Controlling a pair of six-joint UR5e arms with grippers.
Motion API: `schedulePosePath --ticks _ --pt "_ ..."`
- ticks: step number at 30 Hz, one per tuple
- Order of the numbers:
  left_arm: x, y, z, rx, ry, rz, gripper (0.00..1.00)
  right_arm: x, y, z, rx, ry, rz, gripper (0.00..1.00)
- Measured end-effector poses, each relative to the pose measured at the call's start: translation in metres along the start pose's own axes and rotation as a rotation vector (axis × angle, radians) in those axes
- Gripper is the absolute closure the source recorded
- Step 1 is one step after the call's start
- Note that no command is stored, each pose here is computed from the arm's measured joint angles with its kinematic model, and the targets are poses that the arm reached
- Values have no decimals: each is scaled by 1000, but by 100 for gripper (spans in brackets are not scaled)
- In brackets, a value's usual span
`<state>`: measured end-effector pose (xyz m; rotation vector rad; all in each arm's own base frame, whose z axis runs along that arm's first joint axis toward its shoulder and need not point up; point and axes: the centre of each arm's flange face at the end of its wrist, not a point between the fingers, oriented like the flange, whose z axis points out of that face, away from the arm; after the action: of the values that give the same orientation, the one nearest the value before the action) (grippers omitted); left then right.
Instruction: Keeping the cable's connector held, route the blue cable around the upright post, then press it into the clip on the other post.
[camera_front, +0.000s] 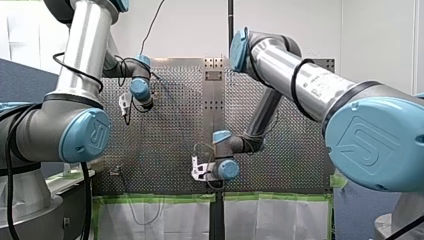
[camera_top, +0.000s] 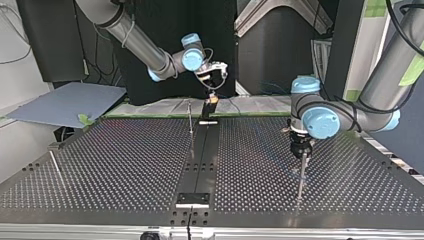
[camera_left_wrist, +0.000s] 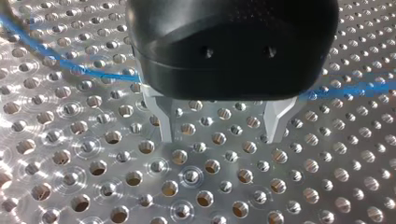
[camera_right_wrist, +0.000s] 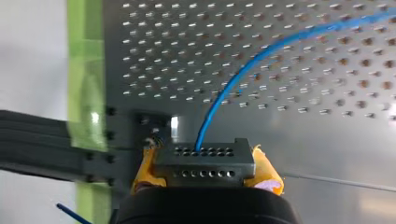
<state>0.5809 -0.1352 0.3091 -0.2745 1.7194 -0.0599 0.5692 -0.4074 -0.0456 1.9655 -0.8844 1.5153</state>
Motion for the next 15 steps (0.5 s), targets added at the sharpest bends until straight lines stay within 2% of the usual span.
schedulePosePath --ticks 4,8,15 --pt "0 0 0 0 0 0 7 -28 3 1 -13 -16 4 100" --pt "0 0 0 0 -1 -1 7 -55 9 2 -32 -30 18 100" --pt "0 0 0 0 -2 -4 7 -105 22 -1 -65 -77 31 100"
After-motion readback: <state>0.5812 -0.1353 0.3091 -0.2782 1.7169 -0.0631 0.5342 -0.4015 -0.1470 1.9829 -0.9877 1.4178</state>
